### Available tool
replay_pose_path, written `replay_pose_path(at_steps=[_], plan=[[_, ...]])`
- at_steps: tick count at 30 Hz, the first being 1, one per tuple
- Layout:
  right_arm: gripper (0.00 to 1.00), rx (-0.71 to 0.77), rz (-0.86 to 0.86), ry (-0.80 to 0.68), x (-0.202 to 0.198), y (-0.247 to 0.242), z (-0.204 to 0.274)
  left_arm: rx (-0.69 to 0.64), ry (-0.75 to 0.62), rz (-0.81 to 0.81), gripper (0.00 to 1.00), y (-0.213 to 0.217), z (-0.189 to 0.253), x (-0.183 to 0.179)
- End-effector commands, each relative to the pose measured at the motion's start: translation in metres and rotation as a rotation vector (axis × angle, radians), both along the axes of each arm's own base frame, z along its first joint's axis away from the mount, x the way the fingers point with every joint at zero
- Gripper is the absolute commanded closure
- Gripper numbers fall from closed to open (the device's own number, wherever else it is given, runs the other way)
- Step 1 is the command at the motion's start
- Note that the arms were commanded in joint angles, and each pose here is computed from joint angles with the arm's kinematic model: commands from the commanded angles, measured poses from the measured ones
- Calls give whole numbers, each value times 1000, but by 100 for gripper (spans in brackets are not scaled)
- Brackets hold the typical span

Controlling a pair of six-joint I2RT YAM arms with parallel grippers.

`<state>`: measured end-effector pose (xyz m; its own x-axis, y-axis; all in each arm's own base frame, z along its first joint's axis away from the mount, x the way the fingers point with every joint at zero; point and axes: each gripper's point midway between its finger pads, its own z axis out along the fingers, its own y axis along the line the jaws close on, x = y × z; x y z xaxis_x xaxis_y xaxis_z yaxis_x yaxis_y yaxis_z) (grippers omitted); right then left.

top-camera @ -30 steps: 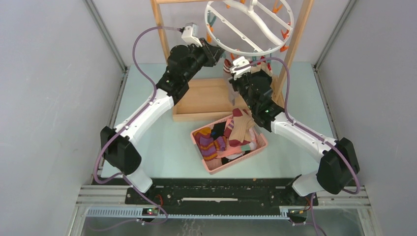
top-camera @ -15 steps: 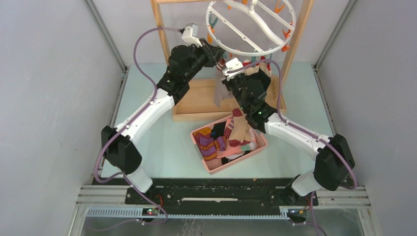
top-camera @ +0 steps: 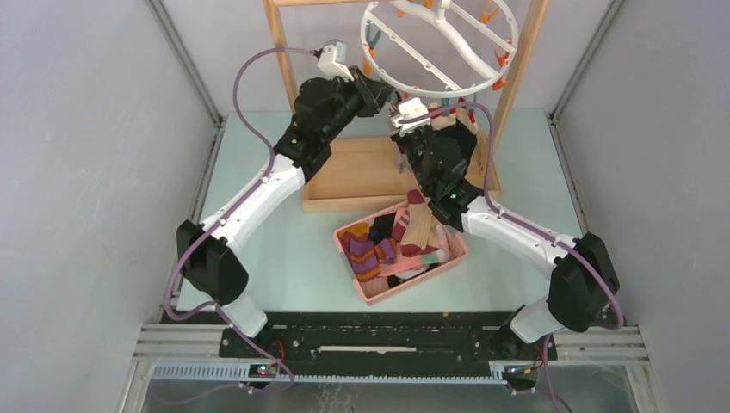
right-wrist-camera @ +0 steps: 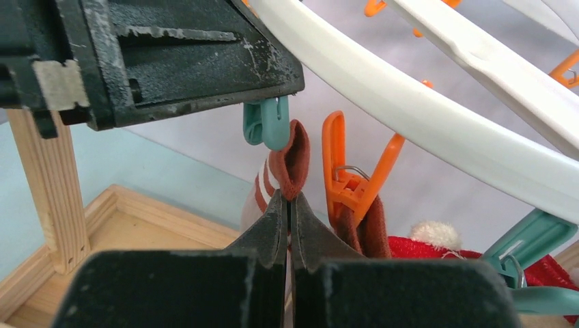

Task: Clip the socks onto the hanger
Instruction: Clamp the sock onto the hanger.

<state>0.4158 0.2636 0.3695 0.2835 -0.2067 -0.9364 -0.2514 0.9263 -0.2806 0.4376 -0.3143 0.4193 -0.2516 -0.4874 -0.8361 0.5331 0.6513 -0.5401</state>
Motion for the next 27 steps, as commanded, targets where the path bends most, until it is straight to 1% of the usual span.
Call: replay_pose_path(at_steps=[1,10,22,27], plan=[[100,48,-2,-83,-3,6,36,-73,-51,17,100,7,39,0],[100,29,6,-92,-1,14,40,-89,-30,18,100,6,36,1],[100,13,-10,-134,1,10,53,-94,44,41,100,7,28,5],[100,24,-14,-152,2,6,63,-93,50,41,100,7,28,5]])
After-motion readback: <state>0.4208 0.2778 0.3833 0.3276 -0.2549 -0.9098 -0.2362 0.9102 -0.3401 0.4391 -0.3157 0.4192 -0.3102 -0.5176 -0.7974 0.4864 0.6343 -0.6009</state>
